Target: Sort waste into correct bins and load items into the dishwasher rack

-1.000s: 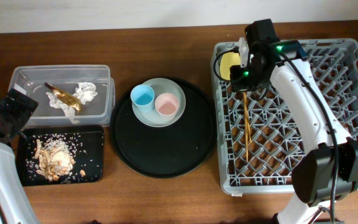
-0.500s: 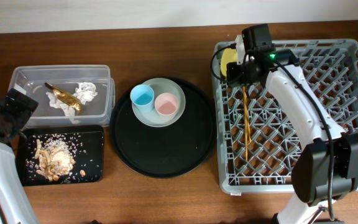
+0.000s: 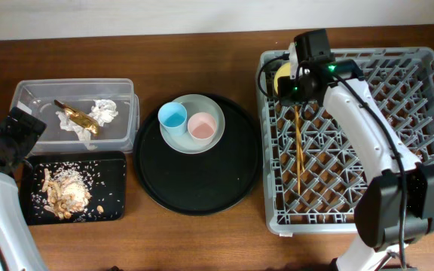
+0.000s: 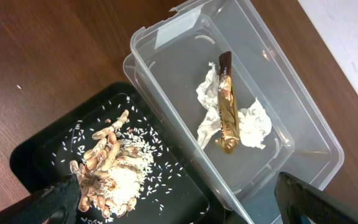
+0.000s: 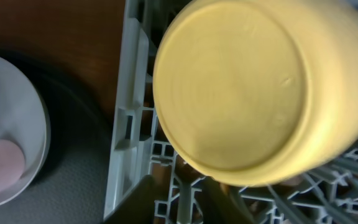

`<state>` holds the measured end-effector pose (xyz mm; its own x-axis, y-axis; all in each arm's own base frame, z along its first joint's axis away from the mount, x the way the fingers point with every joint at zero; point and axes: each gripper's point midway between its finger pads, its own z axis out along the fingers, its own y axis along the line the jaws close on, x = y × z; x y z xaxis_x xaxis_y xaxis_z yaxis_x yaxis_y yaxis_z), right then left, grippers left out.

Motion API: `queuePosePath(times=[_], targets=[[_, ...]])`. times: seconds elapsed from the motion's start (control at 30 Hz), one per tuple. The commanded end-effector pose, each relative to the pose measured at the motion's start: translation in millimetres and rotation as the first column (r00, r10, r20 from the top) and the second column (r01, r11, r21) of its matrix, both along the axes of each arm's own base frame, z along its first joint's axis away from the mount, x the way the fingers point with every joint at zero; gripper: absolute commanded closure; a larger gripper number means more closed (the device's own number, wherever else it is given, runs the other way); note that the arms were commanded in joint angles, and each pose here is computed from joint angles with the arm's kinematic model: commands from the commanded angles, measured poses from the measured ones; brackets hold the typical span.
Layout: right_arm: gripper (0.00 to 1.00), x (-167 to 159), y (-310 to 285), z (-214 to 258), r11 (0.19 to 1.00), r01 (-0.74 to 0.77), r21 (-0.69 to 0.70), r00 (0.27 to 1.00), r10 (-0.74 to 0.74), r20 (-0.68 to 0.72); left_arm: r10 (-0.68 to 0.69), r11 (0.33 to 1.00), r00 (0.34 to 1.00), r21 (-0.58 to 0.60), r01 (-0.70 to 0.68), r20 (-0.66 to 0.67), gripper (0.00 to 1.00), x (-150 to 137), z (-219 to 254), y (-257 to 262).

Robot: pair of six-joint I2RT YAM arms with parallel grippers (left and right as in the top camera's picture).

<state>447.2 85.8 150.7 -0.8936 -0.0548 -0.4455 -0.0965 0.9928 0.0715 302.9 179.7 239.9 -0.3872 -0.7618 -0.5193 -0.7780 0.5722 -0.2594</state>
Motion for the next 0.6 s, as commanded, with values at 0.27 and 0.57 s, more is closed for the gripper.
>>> queuePosePath(times=[0.27, 0.57], targets=[[0.6, -19.2, -7.0, 59.2, 0.999, 0.013, 0.031, 0.994, -0.016, 0.104, 0.004, 1.0, 1.0, 0.01, -0.004, 0.01, 0.01, 0.0, 5.7, 2.1], [0.45, -6.6, -67.0, 34.6, 0.983, 0.182, -0.028, 0.982, -0.181, 0.06, 0.004, 1.0, 1.0, 0.01, -0.004, 0.01, 0.01, 0.0, 5.7, 2.1]])
